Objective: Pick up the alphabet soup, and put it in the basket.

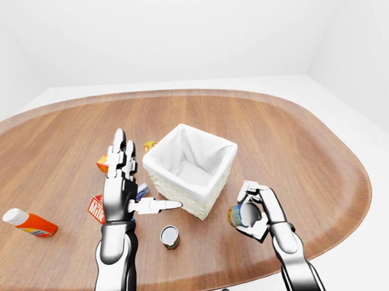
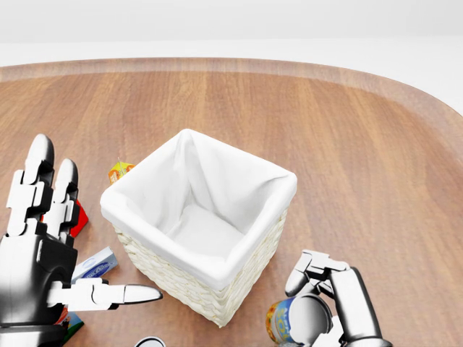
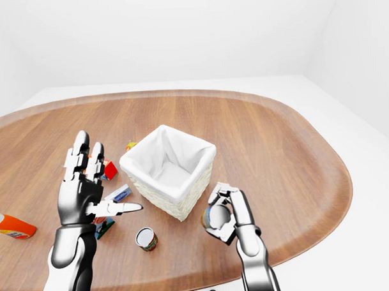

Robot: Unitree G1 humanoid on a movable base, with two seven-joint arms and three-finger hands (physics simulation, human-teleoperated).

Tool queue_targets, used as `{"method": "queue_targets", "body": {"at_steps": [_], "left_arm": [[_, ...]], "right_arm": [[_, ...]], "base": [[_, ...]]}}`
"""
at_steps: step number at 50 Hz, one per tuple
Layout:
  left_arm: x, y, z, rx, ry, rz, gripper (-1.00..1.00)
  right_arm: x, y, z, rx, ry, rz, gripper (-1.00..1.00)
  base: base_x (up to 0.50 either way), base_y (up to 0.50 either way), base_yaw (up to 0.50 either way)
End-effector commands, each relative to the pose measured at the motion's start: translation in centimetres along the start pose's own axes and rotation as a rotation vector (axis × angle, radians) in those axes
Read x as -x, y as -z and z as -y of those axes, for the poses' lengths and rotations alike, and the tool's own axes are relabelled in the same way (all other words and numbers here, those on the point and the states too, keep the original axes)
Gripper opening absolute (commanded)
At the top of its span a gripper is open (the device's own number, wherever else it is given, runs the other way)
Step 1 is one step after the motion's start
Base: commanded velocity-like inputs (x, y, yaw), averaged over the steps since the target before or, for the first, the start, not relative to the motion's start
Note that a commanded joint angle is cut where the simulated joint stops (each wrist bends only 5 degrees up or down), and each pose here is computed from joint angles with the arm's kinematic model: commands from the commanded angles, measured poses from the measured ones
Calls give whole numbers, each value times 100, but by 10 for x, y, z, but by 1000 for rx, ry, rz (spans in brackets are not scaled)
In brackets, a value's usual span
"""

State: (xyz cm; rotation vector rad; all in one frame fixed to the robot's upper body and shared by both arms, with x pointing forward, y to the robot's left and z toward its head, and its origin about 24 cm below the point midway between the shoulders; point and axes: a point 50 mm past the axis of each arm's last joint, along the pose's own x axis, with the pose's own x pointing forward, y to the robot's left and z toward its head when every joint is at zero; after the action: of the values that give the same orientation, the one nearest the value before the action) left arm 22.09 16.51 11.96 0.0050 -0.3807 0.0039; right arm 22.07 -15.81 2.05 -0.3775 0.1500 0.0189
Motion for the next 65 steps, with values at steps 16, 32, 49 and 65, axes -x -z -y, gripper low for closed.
{"method": "queue_targets", "body": {"at_steps": [16, 32, 49, 65], "left_arm": [[0, 0, 0, 1, 1, 0, 100], [0, 1, 0, 0, 0, -1, 100], [-1, 3, 1, -3, 2, -4, 100], [0, 2, 1, -4, 3, -4, 100]], "right_arm": [[6, -46, 26, -95, 141, 203, -100], [8, -57, 31, -121, 164, 257, -100], [11, -98, 44, -118, 231, 435, -100], [25, -142, 47, -95, 248, 646, -100]], "base": [[0, 0, 0], [0, 0, 0], [0, 0, 0], [0, 0, 0]]}}
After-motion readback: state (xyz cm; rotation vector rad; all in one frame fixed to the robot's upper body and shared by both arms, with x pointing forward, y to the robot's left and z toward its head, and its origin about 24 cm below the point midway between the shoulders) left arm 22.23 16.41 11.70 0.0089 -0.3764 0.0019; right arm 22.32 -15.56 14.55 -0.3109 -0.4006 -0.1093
